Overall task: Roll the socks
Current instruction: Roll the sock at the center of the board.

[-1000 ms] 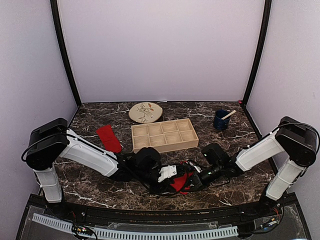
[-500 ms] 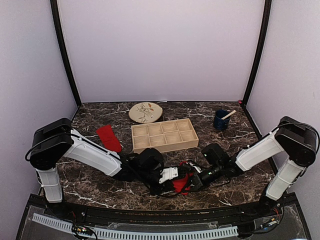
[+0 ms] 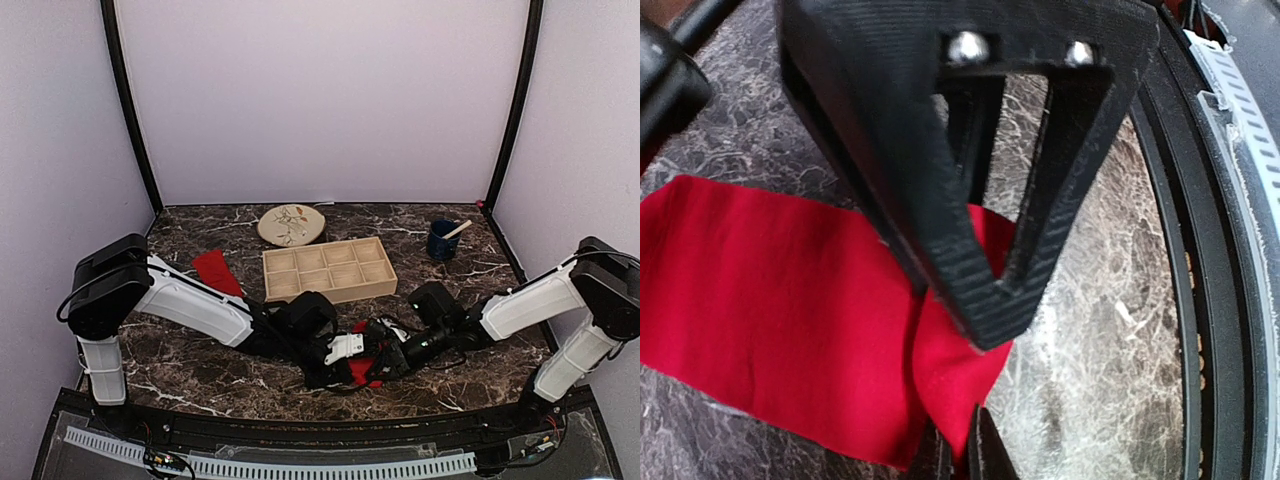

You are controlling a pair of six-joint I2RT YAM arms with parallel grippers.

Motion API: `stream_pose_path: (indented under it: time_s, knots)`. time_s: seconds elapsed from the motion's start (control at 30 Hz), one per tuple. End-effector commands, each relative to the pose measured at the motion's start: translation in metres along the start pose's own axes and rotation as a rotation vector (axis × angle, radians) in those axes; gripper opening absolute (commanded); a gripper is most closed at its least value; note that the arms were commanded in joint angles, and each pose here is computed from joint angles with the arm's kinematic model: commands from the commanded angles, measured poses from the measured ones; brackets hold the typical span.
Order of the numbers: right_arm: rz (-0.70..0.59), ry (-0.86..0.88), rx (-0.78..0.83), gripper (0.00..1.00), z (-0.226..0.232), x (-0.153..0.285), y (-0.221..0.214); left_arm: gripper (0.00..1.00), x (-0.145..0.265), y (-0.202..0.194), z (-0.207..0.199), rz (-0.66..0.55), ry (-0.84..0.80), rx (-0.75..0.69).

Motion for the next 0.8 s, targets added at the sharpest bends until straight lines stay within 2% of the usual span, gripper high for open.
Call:
stream_pose_path:
  time_s: [0.0,0.37,0.63,0.77]
  knots:
    - [-0.069,-0.077,0.009,0.32,-0.009,0.01,0.003,0.0,0.0,-0.013,-0.009,0.057,-0.107,0.08]
    - [-0.202,-0.193,0.021,0.33,-0.024,0.029,0.006,0.0,0.011,-0.011,0.004,0.044,-0.254,0.247]
    - [-0.338,-0.294,0.125,0.34,-0.019,0.051,0.009,0.0,0.009,-0.012,0.005,0.068,-0.366,0.319]
    - [-0.361,-0.336,0.196,0.34,-0.013,0.051,0.005,0.0,0.009,-0.009,0.004,0.062,-0.421,0.34]
Point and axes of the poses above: each gripper's point midway between its finger pads, its own x axis back along the fingers, its own z axis along the line the jaws close on, y = z × x, the point moved 3 cm from there along x, back along the fingers, and after that the axes turned 10 degrees about -x, right-handed, at the moved point
